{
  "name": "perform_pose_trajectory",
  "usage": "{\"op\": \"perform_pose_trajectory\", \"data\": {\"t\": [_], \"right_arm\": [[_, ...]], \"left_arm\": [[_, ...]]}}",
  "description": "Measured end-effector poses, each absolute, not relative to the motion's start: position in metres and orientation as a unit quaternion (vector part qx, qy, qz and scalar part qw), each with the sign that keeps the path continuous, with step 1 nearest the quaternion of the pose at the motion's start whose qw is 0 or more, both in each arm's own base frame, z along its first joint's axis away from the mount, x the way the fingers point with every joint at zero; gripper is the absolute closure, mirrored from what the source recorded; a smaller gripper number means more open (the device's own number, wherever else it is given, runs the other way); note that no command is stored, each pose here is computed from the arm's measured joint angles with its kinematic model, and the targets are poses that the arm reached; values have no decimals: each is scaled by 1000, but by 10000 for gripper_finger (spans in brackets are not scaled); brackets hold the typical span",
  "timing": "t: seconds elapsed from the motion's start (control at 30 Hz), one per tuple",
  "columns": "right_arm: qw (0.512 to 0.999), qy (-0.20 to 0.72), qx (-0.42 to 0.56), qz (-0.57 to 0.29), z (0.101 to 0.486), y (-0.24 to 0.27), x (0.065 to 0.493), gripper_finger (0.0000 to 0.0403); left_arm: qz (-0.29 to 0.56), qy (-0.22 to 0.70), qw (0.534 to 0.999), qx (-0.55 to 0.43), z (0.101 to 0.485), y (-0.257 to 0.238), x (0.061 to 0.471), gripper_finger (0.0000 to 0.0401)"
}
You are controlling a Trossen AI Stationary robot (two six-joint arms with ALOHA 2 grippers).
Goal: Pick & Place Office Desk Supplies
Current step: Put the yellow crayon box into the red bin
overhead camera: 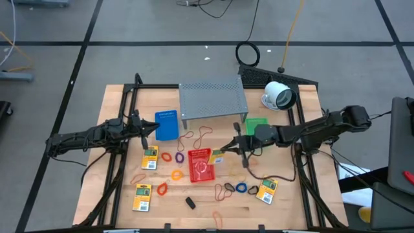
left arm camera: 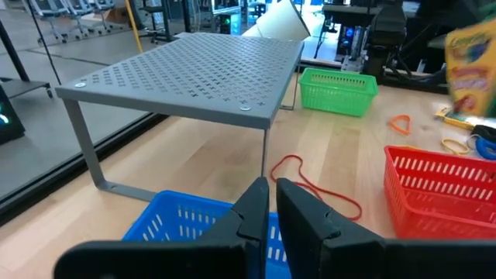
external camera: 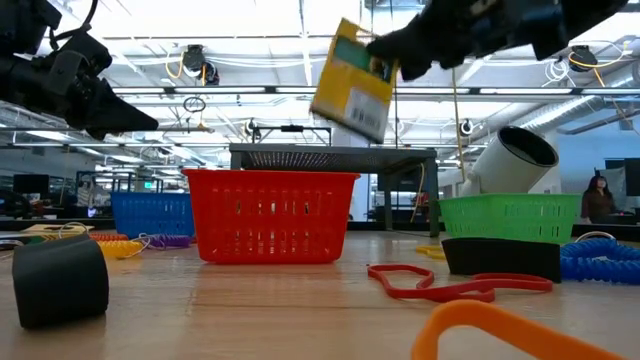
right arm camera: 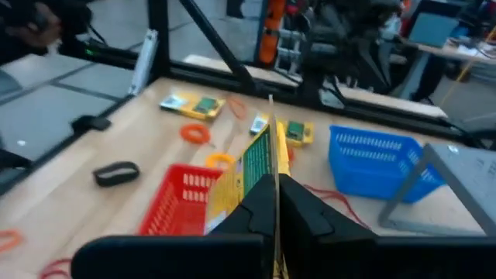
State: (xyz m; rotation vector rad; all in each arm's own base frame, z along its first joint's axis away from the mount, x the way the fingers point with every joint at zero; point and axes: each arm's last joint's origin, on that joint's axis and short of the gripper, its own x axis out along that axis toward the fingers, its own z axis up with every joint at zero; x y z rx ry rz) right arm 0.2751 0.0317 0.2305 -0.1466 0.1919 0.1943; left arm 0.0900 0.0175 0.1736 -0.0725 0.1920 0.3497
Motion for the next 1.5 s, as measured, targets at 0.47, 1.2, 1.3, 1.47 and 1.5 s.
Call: {"op": "perform_pose_trajectory", "data": {"t": [0.47,1.2,1.3,1.47,1.5], "right_arm": [[977,156,-70,130,226,41,341,403],[961,229,34,154,219,50,362,403],[960,231,38,155,219,50,362,403],[959,233,47,155,219,52,362,399],[959,233,50,156,219,54,362,396]], "left_arm": [[174,95,979,-36,174,18,90,366],[178,96,979,-33,174,18,90,366],[178,95,979,-38,174,18,90,366],[179,93,978,-49,174,18,90,366],[179,93,978,-51,174,18,90,366]]}}
